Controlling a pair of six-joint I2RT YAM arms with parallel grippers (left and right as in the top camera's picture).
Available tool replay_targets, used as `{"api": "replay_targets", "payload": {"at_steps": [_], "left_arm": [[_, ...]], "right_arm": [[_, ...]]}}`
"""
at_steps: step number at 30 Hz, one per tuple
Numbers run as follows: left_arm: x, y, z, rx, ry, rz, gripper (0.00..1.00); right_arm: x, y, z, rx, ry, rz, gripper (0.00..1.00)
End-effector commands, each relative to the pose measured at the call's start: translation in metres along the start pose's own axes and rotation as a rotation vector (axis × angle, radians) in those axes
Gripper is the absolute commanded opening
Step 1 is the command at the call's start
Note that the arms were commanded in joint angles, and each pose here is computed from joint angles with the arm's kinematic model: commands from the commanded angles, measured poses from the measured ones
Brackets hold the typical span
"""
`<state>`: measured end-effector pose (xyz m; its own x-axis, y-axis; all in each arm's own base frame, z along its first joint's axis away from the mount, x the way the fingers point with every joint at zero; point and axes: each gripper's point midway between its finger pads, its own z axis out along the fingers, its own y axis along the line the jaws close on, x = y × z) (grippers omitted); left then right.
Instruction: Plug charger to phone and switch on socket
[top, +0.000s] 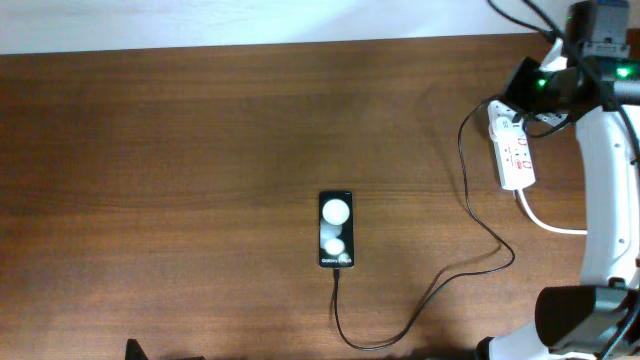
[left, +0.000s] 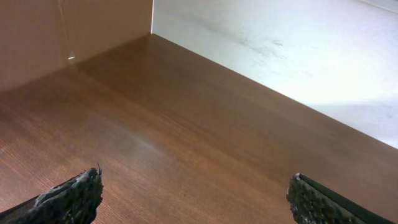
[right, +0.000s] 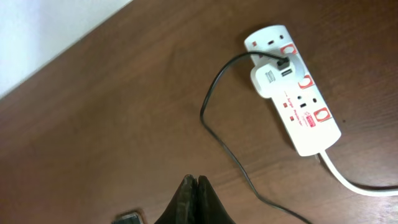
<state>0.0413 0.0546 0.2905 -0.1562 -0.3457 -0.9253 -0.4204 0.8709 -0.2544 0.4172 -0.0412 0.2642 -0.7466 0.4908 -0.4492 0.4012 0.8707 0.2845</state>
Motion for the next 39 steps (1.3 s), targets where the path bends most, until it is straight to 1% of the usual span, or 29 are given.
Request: {"api": "replay_targets", "payload": {"at_steps": [1,4,6,7,8,10,12,15,18,20,23,24,26,27,28,29,30,39], "left_arm": [[-0.001,0.0,-0.001,0.001,-0.006,-0.009,0.99],[-0.001,0.0,-0.001,0.001,-0.006,-0.009,0.99],[-0.001,0.0,-0.001,0.002,-0.006,-0.009,0.99],[0.001,-0.004,-0.001,0.027,0.003,-0.008,0.99],[0.002,-0.011,-0.001,0.071,0.013,0.024,0.99],[0.0,-0.022,-0.002,0.139,0.003,0.148,0.99],[-0.001,-0.028,-0.002,0.184,0.002,0.204,0.99],[-0.001,-0.029,-0.002,0.192,-0.002,0.228,0.99],[-0.001,-0.029,-0.002,0.192,-0.004,0.238,0.99],[-0.001,-0.029,-0.002,0.192,-0.004,0.238,0.99],[-0.001,-0.029,-0.002,0.192,-0.004,0.238,0.99],[-0.001,-0.029,-0.002,0.192,-0.004,0.238,0.99],[-0.001,-0.029,-0.002,0.192,-0.004,0.238,0.99],[-0.001,-0.029,-0.002,0.192,-0.004,0.238,0.99],[-0.001,-0.029,-0.002,0.192,-0.004,0.238,0.99],[-0.001,-0.029,-0.002,0.192,-0.004,0.238,0.99],[-0.001,-0.029,-0.002,0.192,-0.004,0.238,0.99],[-0.001,-0.029,-0.002,0.192,-0.004,0.238,0.99]], "right_arm": [[0.024,0.036,-0.019,-0.017,-0.001,-0.149,0.04],[0.047,0.053,-0.032,0.015,0.007,-0.237,0.04],[0.058,0.061,-0.048,0.014,-0.011,-0.279,0.04],[0.063,0.064,-0.058,0.009,-0.023,-0.295,0.04],[0.068,0.066,-0.067,-0.003,-0.029,-0.306,0.04],[0.074,0.063,-0.082,-0.01,-0.034,-0.311,0.04],[0.084,0.055,-0.093,-0.001,-0.016,-0.312,0.04],[0.099,0.043,-0.108,0.013,0.01,-0.315,0.04],[0.111,0.032,-0.127,-0.002,-0.016,-0.313,0.04],[0.131,0.016,-0.136,0.003,-0.005,-0.314,0.04],[0.168,-0.012,-0.134,0.023,0.031,-0.316,0.04],[0.187,-0.026,-0.135,0.02,0.035,-0.316,0.04],[0.201,-0.036,-0.138,0.016,0.041,-0.313,0.04],[0.211,-0.044,-0.139,0.025,0.056,-0.314,0.13],[0.218,-0.049,-0.14,0.037,0.078,-0.315,0.41],[0.223,-0.053,-0.14,0.051,0.103,-0.316,0.73],[0.226,-0.056,-0.14,0.059,0.118,-0.317,0.99],[0.227,-0.056,-0.14,0.061,0.122,-0.318,0.99]]}}
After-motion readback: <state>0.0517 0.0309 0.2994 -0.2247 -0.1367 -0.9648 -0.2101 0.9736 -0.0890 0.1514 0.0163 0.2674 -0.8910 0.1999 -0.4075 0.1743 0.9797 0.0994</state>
